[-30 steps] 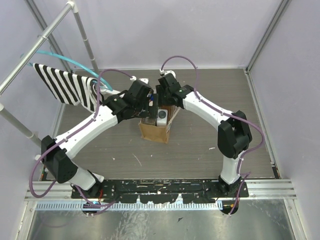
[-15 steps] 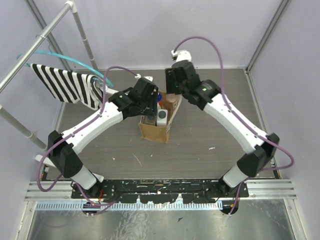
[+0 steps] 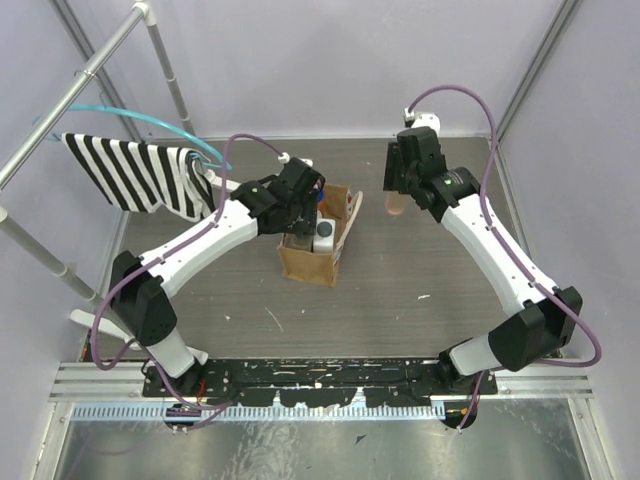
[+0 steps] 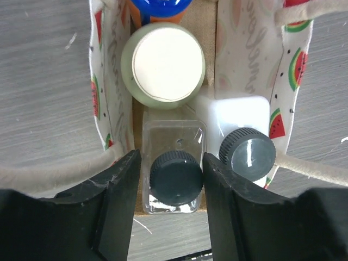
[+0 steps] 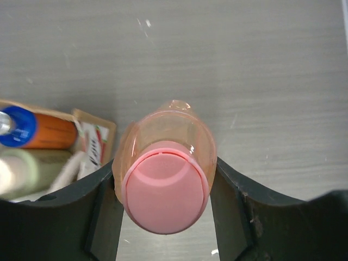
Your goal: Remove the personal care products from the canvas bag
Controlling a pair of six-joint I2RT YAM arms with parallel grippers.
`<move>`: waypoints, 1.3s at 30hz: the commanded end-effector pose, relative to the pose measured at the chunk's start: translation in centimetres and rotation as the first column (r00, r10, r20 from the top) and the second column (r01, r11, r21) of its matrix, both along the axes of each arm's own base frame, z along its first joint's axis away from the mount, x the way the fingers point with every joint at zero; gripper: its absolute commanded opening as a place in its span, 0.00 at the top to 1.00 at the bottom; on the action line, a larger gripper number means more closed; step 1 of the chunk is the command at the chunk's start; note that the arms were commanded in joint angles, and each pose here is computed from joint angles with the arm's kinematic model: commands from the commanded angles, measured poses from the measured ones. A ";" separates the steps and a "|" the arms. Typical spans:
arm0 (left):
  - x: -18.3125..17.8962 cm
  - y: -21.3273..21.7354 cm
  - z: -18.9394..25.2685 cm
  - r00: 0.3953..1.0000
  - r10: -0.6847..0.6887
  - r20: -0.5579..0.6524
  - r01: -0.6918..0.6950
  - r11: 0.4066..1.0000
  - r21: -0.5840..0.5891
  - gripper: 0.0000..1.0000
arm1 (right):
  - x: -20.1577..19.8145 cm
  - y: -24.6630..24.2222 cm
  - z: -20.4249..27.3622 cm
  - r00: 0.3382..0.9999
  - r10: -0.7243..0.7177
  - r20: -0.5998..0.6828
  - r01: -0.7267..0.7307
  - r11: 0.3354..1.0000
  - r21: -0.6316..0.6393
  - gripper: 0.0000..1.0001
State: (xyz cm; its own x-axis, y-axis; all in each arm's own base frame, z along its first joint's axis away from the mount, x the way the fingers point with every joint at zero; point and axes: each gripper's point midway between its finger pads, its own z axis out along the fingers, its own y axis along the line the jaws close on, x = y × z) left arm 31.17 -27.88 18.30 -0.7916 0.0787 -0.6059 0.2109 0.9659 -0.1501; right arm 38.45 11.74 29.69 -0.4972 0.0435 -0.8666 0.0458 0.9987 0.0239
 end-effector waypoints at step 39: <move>-4.3 8.2 20.7 0.924 0.140 0.357 -0.094 0.985 -0.142 1.00 | -5.9 8.0 4.9 0.947 0.189 0.259 -0.222 0.969 0.106 0.07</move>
